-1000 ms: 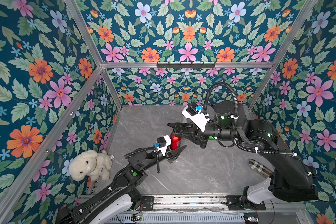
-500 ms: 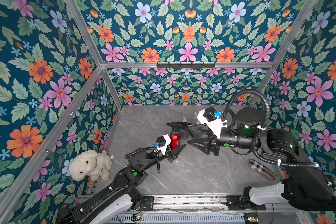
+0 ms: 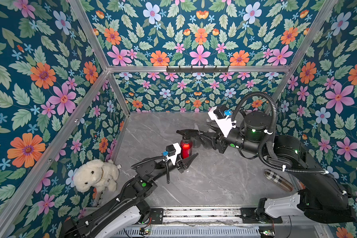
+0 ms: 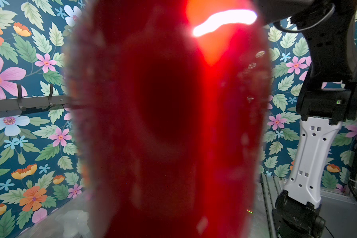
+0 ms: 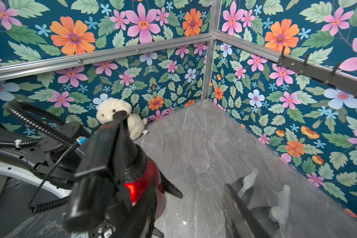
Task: Attach spray nozzles to spray bottles
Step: Screw the spray nozzle on the spray bottle.
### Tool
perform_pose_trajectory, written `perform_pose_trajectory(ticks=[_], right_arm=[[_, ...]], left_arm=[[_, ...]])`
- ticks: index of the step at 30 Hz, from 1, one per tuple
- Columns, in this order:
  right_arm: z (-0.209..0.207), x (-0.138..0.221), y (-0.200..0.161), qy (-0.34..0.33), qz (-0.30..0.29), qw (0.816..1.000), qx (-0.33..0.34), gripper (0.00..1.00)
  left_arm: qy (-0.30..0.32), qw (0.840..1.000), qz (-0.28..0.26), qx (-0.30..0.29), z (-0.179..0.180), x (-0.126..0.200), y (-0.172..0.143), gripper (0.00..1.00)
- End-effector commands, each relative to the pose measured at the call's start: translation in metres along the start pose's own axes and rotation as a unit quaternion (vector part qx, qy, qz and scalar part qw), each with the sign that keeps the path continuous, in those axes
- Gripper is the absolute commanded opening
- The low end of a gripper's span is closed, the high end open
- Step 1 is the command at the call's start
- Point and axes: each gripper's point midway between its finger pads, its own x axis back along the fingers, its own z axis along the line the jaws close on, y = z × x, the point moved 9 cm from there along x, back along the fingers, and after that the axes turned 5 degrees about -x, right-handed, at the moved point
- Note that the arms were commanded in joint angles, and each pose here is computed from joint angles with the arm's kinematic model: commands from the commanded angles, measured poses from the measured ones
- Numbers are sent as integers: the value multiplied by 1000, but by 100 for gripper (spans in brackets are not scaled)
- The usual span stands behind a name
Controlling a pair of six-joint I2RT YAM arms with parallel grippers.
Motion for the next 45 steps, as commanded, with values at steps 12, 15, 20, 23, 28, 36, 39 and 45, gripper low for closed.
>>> perform_pose_trajectory(ticks=[12, 15, 20, 23, 28, 36, 39, 45], right_arm=[[33, 6, -13, 90, -21, 996, 9, 61], [20, 11, -14, 145, -40, 989, -11, 61], [-1, 15, -11, 233, -57, 970, -28, 68], [2, 10, -11, 280, -45, 959, -17, 70], [4, -4, -12, 303, -27, 953, -16, 69], [5, -11, -11, 267, -28, 963, 5, 64], [10, -14, -11, 266, -23, 964, 15, 62], [16, -18, -9, 250, -18, 968, 31, 53]], left_arm=[[-7, 1000, -19, -7, -1, 0, 8, 0], [-33, 999, -25, -6, -5, 0, 10, 0], [-94, 995, -39, 1, -15, 1, 12, 0], [-125, 991, -44, 9, -19, 0, 14, 0], [-149, 988, -41, 23, -21, -4, 14, 0], [-154, 987, -33, 39, -20, -9, 10, 0], [-153, 987, -30, 41, -20, -10, 9, 0], [-154, 987, -26, 42, -20, -12, 8, 0]])
